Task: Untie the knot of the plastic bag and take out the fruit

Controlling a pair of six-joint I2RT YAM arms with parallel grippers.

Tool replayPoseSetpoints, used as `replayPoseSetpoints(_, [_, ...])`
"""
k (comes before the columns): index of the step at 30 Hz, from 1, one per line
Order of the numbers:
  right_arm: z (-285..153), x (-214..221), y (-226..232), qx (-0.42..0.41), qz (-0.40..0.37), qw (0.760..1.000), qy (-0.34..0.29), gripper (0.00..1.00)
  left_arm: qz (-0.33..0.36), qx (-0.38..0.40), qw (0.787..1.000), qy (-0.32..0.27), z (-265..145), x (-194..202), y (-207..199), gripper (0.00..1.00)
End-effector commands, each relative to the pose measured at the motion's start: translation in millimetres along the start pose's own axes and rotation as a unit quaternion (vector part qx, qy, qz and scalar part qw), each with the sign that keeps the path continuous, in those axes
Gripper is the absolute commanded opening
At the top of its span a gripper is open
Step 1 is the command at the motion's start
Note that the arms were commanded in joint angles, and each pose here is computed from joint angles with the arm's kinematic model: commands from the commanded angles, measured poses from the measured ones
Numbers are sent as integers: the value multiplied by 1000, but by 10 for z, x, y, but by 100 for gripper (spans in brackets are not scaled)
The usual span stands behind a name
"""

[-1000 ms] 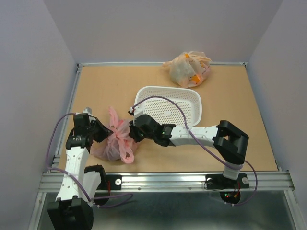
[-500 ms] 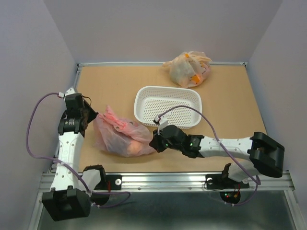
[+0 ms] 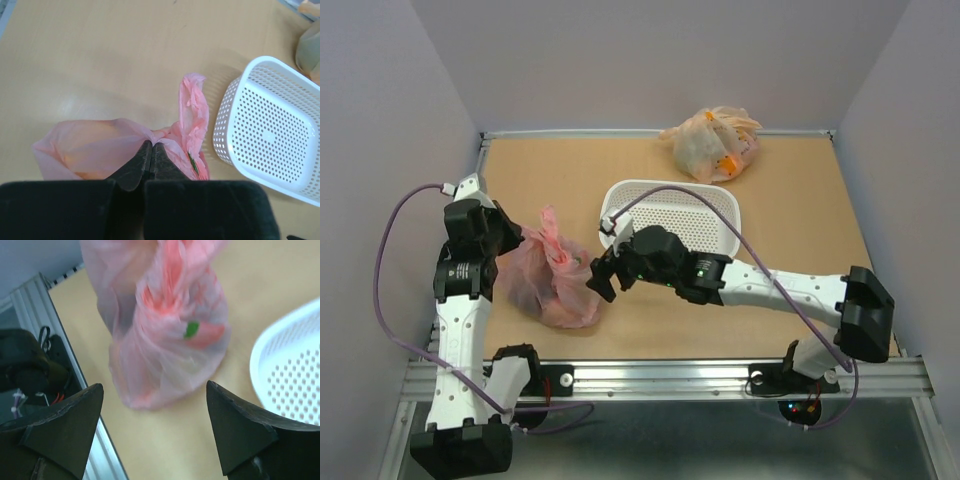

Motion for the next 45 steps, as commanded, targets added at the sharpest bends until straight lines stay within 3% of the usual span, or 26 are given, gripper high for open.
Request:
replayPoseSetpoints(1, [307,-222,186,-45,-94,995,-7,88,8,34,999,-2,-60,12,-95,0])
replayPoseSetpoints(9, [913,-211,260,-46,-133,990,4,86,-9,71,997,-2,-118,-12,-222,0])
replayPoseSetpoints(13, [1086,-159,247,-39,-135,990,9,76,-6,75,997,-3,-143,-40,-241,0])
replayPoseSetpoints(16, [1059,-127,153,-12,-132,991,9,47,-6,50,999,-6,-139,-95,-181,0])
replayPoseSetpoints(17, [1025,-40,80,3,-129,992,17,29,-8,36,999,-7,-121,-110,-146,0])
replayPoseSetpoints(20, [799,58,-40,27,-116,993,23,10,-19,-19,1000,-15,-55,-189,-1,0])
replayPoseSetpoints(21, [714,97,-66,29,-115,993,26,7,-23,-31,999,-19,-36,-214,31,0])
replayPoseSetpoints(30, [-194,541,-200,29,-18,999,39,5,-69,-127,988,-58,356,-536,331,0])
replayPoseSetpoints(37, [-433,677,9,-52,8,997,58,1,-87,-157,982,-62,652,-715,561,0])
replayPoseSetpoints(43, [-465,506,189,-100,9,994,40,1,-72,-103,990,-66,808,-941,469,0])
replayPoseSetpoints(45, [-397,408,227,-101,6,994,30,3,-64,-70,993,-76,778,-1036,357,13])
Point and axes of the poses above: each gripper's point midway between its finger pads, its own z axis out along the fingers, its own y axis along the line the jaws close on, x = y × z, the point moved 3 cm from there along -z, back along the fingers, and after that the axes turned 8 degrees about z, right-handed, at the moved point
